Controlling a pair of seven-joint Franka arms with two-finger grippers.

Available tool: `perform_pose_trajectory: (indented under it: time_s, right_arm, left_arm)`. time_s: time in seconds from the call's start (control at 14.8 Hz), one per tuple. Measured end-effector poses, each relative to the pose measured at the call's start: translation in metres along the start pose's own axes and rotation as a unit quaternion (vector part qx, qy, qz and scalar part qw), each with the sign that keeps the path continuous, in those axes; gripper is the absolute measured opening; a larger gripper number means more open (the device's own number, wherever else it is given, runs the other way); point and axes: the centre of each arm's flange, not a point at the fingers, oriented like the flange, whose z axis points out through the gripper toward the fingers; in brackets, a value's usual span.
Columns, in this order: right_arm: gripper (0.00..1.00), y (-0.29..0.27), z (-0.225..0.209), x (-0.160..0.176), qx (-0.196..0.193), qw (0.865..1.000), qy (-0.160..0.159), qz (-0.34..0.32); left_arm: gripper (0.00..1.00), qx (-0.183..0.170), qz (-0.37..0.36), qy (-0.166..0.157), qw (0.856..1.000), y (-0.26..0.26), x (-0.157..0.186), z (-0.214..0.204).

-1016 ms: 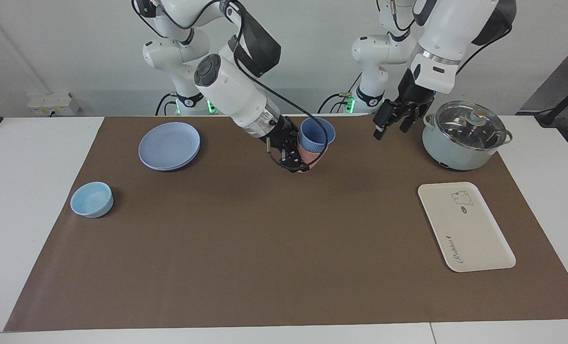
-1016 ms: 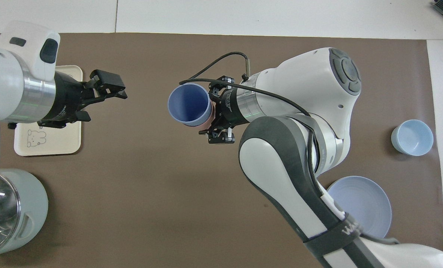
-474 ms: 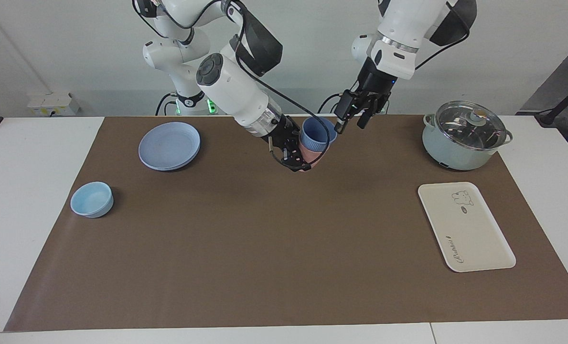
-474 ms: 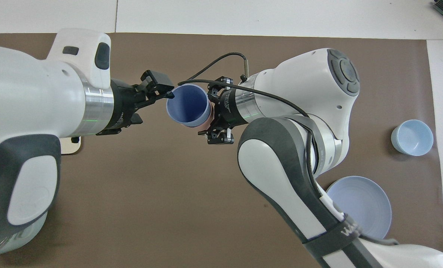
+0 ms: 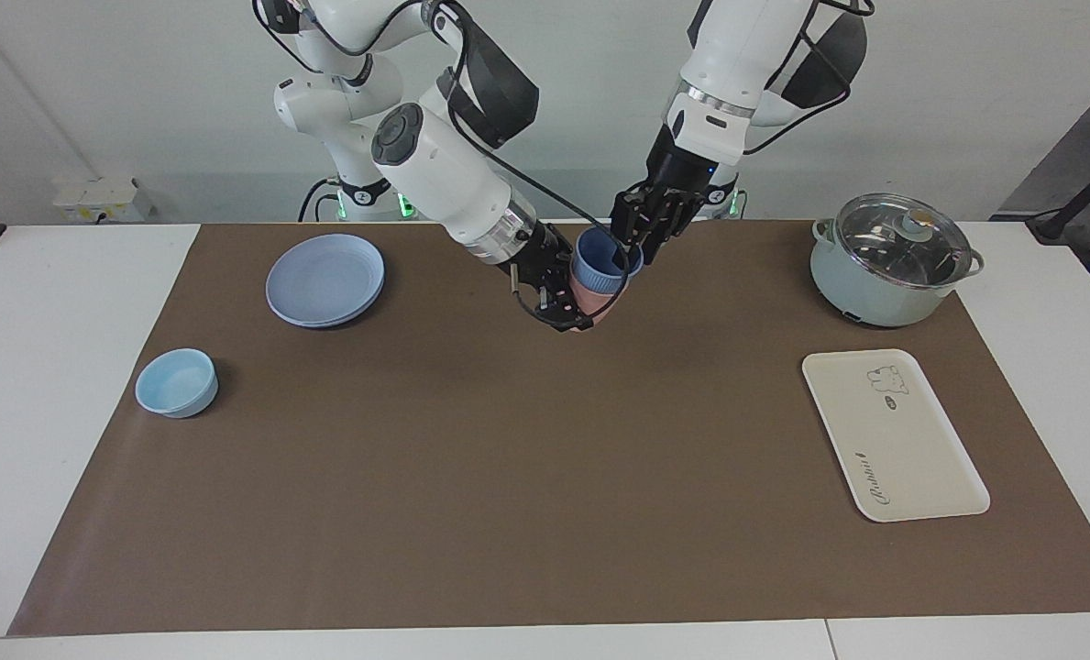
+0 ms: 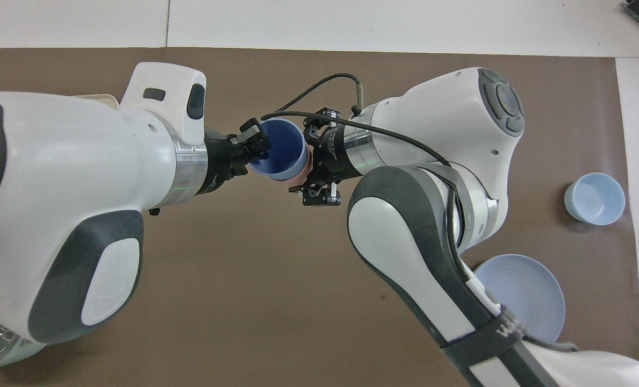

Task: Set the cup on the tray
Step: 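Pull the blue cup out with the left gripper while the right gripper withdraws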

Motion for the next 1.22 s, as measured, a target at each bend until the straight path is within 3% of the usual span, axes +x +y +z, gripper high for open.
perform_pose_trajectory:
  time_s: [0.14, 0.2, 0.81, 1.08, 1.22]
  right_arm:
    - [0.76, 0.0, 0.0, 0.0, 0.001, 1.0, 0.0, 0.0]
    - [0.76, -0.001, -0.001, 0.0, 0.001, 1.0, 0.0, 0.001]
    - [0.76, -0.002, -0.02, 0.001, 0.006, 1.0, -0.004, 0.002]
    - [0.76, -0.024, -0.063, 0.039, 0.021, 0.999, -0.017, 0.024]
    - [0.76, -0.034, -0.081, 0.064, 0.025, 0.998, -0.042, 0.025]
  left_arm:
    - [0.09, 0.001, 0.002, 0.0, 1.0, 0.001, 0.0, 0.0]
    - [0.06, 0.002, 0.005, 0.0, 1.0, 0.003, -0.001, -0.004]
    - [0.05, 0.018, 0.0, -0.002, 1.0, 0.005, 0.015, -0.066]
    - [0.05, 0.045, 0.001, 0.007, 0.999, -0.032, 0.056, -0.087]
    - [0.05, 0.056, 0.023, 0.016, 0.998, -0.067, 0.094, -0.094]
